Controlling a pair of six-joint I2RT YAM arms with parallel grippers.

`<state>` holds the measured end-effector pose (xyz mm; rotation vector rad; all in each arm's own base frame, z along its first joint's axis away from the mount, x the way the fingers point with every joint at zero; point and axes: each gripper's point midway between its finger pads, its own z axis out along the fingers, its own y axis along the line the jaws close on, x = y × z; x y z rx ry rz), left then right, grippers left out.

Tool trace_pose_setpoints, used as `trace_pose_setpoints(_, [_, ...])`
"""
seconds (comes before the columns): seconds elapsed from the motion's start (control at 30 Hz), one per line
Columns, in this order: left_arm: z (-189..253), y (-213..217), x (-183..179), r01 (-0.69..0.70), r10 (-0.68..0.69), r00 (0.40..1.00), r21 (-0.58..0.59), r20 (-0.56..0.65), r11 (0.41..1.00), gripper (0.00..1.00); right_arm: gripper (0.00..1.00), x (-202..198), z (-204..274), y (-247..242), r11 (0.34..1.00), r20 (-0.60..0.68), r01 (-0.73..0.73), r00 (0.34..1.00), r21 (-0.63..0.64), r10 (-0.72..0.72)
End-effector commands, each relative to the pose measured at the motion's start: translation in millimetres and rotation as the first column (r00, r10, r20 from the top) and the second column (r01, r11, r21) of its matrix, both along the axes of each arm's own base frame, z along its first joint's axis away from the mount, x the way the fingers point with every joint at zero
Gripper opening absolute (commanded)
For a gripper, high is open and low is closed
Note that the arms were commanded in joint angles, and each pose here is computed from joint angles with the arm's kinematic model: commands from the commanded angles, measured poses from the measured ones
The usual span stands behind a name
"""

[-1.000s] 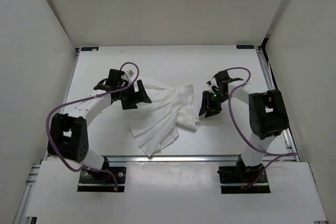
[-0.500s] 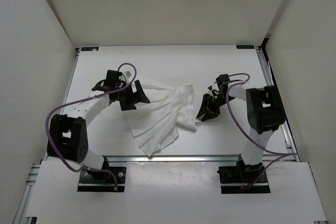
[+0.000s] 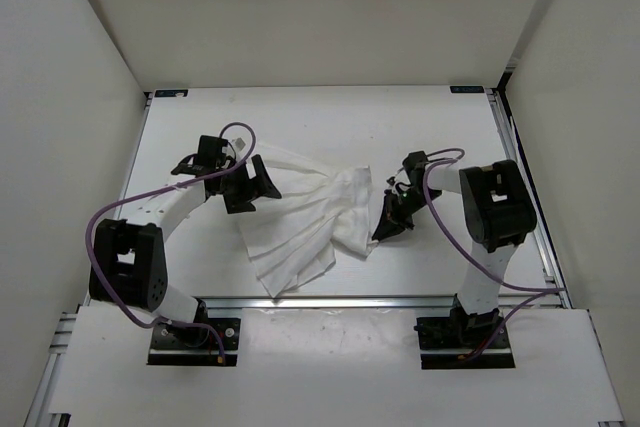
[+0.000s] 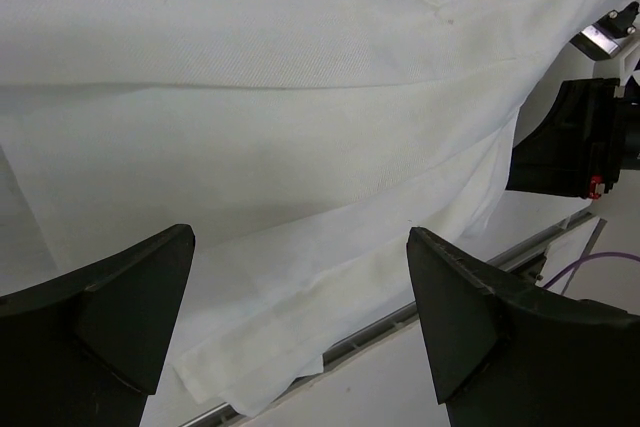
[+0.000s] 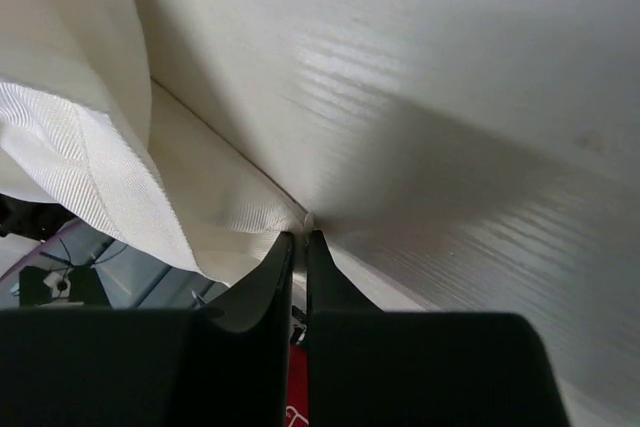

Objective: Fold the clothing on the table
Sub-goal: Flatten the skirt out

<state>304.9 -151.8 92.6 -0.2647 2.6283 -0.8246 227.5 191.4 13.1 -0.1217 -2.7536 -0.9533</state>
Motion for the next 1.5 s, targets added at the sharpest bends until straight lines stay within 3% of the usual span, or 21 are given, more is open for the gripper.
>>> trace_pose_setpoints(0.0, [15.8,2.7,7.0,0.005,-0.005,0.998,-0.007,0.058,1.0,0.99,0.0,-6.3,-4.5,-7.5,0.998,-0.002,-0.042,0.999,-0.049,0.042])
trace_pose_setpoints(0.13, [25.8,5.6,13.5,-0.006,0.008,0.996,-0.018,0.083,1.0,0.99,0.0,53.2,45.9,-41.4,0.972,0.236,0.004,0.97,-0.233,0.053])
trace_pose_setpoints(0.2, [32.1,4.8,19.2,-0.008,0.011,0.994,-0.035,0.106,0.999,0.99,0.0,115.6,121.3,-77.4,0.911,0.485,0.131,0.87,-0.391,0.083])
trace_pose_setpoints(0.3, [31.3,-0.3,20.0,-0.006,0.011,0.995,-0.045,0.103,0.999,0.99,0.0,150.6,187.6,-81.6,0.905,0.656,0.246,0.753,-0.348,0.048])
trace_pose_setpoints(0.4, [30.3,-8.7,19.0,0.02,-0.015,0.995,-0.052,0.097,0.998,0.98,0.0,158.3,236.2,-50.9,0.942,0.785,0.234,0.617,-0.24,0.047])
trace_pose_setpoints(0.43, [32.7,-10.3,23.4,0.021,-0.016,0.994,-0.049,0.106,0.999,0.99,0.0,156.6,258.3,-39.2,0.941,0.834,0.222,0.543,-0.255,0.098])
trace_pose_setpoints(0.5, [29.5,-12.1,21.5,0.024,-0.02,0.996,-0.041,0.089,0.999,0.98,0.0,155.8,274.8,-23.7,0.922,0.854,0.227,0.493,-0.313,0.168])
trace_pose_setpoints(0.57, [30.8,-13.7,23.9,0.027,-0.022,0.995,-0.046,0.097,0.999,0.99,0.0,145.3,291.4,-2.3,0.931,0.884,0.193,0.42,-0.309,0.206])
trace_pose_setpoints(0.6, [28.8,-14.5,21.8,0.03,-0.026,0.996,-0.046,0.091,0.999,0.99,0.0,141.9,299.1,1.9,0.937,0.914,0.185,0.34,-0.295,0.221])
trace_pose_setpoints(0.67, [26.7,-14.0,20.1,0.027,-0.023,0.996,-0.048,0.086,0.998,0.98,0.0,134.6,298.4,18.8,0.956,0.945,0.156,0.253,-0.25,0.206])
trace_pose_setpoints(0.8, [19.5,-10.9,17.0,0.02,-0.018,0.998,-0.042,0.066,0.999,0.98,0.0,131.1,273.5,25.9,0.982,0.9,0.013,0.402,-0.19,0.169])
trace_pose_setpoints(0.9, [10.8,-4.8,14.3,0.008,-0.006,0.999,-0.03,0.051,1.0,0.99,0.0,100.0,288.0,62.3,0.968,0.938,-0.241,0.316,-0.067,0.143])
trace_pose_setpoints(1.0, [9.0,-6.3,11.8,0.009,-0.008,0.999,-0.032,0.043,0.999,0.98,0.0,98.0,292.9,67.3,0.96,0.938,-0.279,0.339,0.023,0.076])
trace_pose_setpoints(1.17, [7.8,-19.6,10.5,0.036,-0.033,0.999,-0.083,0.035,0.996,0.98,0.0,106.4,257.6,45.0,0.984,0.886,-0.176,0.454,-0.014,0.094])
trace_pose_setpoints(1.2, [13.9,-28.6,10.3,0.054,-0.048,0.998,-0.128,0.049,0.99,0.99,0.0,104.5,258.7,41.2,0.987,0.887,-0.16,0.453,-0.02,0.091])
trace_pose_setpoints(1.27, [13.7,-41.8,6.7,0.076,-0.07,0.997,-0.188,0.037,0.979,0.99,0.0,102.6,224.9,12.5,0.992,0.832,-0.018,0.543,-0.125,0.115])
trace_pose_setpoints(1.37, [12.8,-65.1,0.5,0.12,-0.114,0.993,-0.211,0.039,0.97,0.99,0.0,84.2,194.2,-36.7,0.934,0.782,0.182,0.608,-0.309,0.14])
trace_pose_setpoints(1.47, [4.9,-79.9,-8.2,0.161,-0.162,0.987,-0.209,0.015,0.965,0.98,0.0,45.8,176.0,-82.8,0.891,0.732,0.337,0.681,-0.304,-0.009])
